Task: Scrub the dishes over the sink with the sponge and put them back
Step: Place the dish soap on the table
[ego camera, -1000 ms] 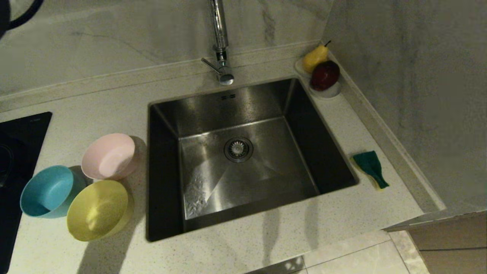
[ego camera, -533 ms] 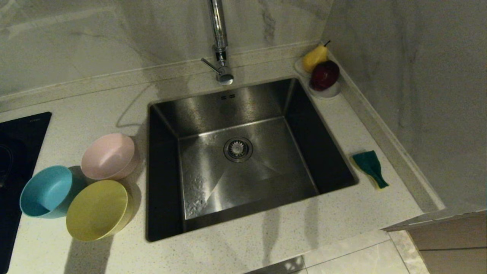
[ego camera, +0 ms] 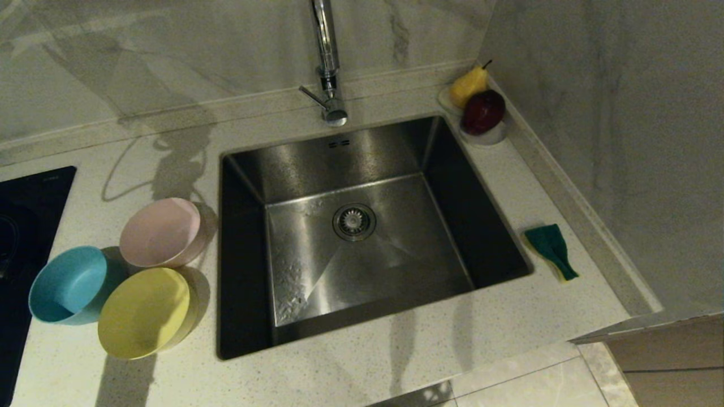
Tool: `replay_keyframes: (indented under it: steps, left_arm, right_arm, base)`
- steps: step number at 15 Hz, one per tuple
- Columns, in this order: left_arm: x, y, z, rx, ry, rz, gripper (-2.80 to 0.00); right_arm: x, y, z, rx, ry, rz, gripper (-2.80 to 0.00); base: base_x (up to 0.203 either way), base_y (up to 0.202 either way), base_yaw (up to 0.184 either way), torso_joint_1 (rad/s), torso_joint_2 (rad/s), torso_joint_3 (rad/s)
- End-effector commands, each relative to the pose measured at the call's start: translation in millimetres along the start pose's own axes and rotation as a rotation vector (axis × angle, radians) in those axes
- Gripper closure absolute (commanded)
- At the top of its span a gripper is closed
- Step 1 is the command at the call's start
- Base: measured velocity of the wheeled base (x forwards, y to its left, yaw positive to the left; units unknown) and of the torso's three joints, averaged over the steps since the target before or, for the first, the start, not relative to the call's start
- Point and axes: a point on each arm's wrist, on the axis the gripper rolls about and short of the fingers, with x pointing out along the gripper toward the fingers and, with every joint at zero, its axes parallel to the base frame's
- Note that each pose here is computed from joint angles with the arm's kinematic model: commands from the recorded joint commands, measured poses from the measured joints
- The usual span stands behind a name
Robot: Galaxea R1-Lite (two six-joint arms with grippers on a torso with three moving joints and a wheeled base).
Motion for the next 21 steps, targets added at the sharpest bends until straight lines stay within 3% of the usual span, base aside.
replay_keyframes:
  steps: [1,5,9,15,18,21]
  left_arm:
    - [29,15.8,-59,0.051,0.074,0.091,0.0]
    - [36,27.6,-107,0.083,0.151,0.183,0.0]
    - [38,29.9,-135,0.069,0.145,0.27,0.0]
    - [37,34.3,-207,0.163,0.222,0.276,0.0]
    - [37,31.6,-224,0.172,0.241,0.265,0.0]
    - [32,18.2,-234,0.144,0.248,0.238,0.0]
  right_arm:
    - [0,0,0,0.0,0.001,0.0,0.0]
    - [0,0,0,0.0,-0.001,0.0,0.0]
    - [0,0,0,0.0,0.0,0.0,0.0]
    - [0,0,0,0.0,0.001,0.0,0.0]
    - [0,0,0,0.0,0.001,0.0,0.0]
    - [0,0,0,0.0,0.001,0.0,0.0]
  base:
    - [0.0,0.0,0.0,0.0,0.0,0.0]
    - [0.0,0.0,0.0,0.0,0.0,0.0]
    - [0.0,0.0,0.0,0.0,0.0,0.0]
    - [0.0,0.0,0.0,0.0,0.0,0.0]
    - [0.0,0.0,0.0,0.0,0.0,0.0]
    - [0.0,0.0,0.0,0.0,0.0,0.0]
